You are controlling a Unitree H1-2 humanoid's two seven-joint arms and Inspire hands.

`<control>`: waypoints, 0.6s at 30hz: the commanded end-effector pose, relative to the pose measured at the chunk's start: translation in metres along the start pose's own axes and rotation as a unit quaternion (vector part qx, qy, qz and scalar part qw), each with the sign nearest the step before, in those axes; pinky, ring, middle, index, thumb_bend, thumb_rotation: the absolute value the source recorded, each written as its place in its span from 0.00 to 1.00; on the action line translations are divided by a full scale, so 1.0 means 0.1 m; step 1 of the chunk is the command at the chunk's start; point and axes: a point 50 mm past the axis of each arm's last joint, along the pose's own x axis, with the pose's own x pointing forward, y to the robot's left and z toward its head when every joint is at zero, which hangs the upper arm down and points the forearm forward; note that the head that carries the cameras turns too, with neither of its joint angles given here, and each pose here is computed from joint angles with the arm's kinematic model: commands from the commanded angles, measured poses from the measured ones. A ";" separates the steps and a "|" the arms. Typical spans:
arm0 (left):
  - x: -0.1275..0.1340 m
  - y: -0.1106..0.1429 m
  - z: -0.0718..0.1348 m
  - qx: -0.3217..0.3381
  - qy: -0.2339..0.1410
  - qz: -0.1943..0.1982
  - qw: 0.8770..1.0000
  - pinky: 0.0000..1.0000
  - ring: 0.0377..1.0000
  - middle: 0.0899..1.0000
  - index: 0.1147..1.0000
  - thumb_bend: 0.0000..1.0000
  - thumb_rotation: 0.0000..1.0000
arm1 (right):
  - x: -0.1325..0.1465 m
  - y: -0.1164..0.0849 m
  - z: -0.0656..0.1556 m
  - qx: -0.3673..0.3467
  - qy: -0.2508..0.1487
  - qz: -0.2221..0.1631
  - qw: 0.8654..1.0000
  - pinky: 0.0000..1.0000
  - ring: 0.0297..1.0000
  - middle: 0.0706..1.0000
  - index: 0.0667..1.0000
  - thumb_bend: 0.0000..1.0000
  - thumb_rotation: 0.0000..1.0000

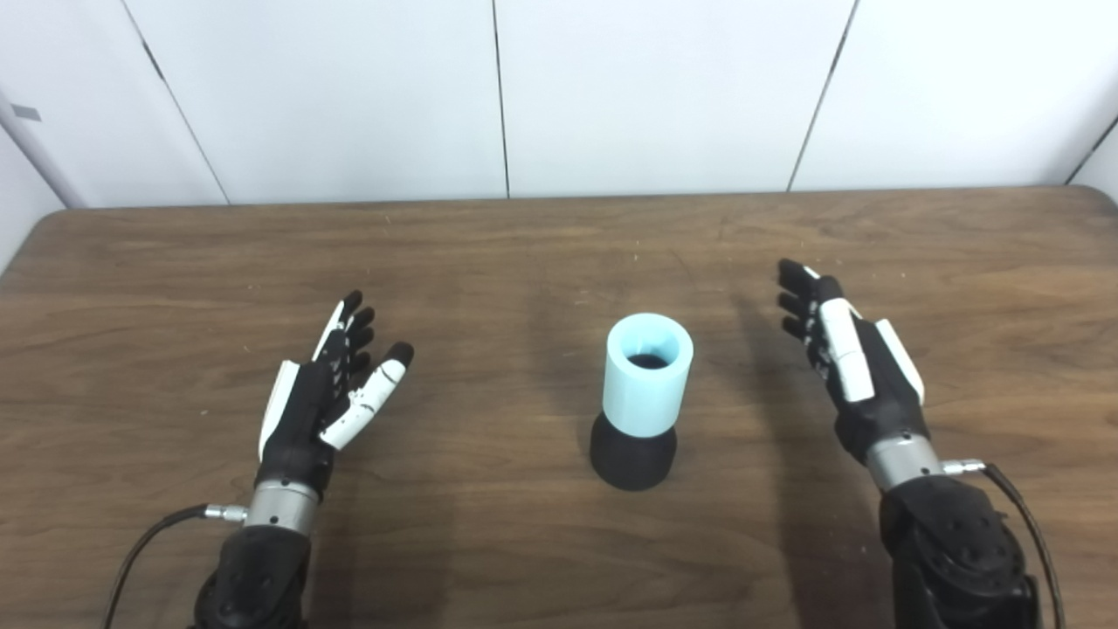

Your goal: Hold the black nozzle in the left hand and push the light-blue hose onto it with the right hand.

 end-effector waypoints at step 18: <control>-0.05 0.08 0.18 -0.024 -0.041 -0.004 0.999 0.96 0.99 0.98 1.00 0.37 0.60 | -0.05 -0.10 0.01 -0.036 -0.036 -0.028 0.998 0.92 0.93 0.92 0.90 0.38 1.00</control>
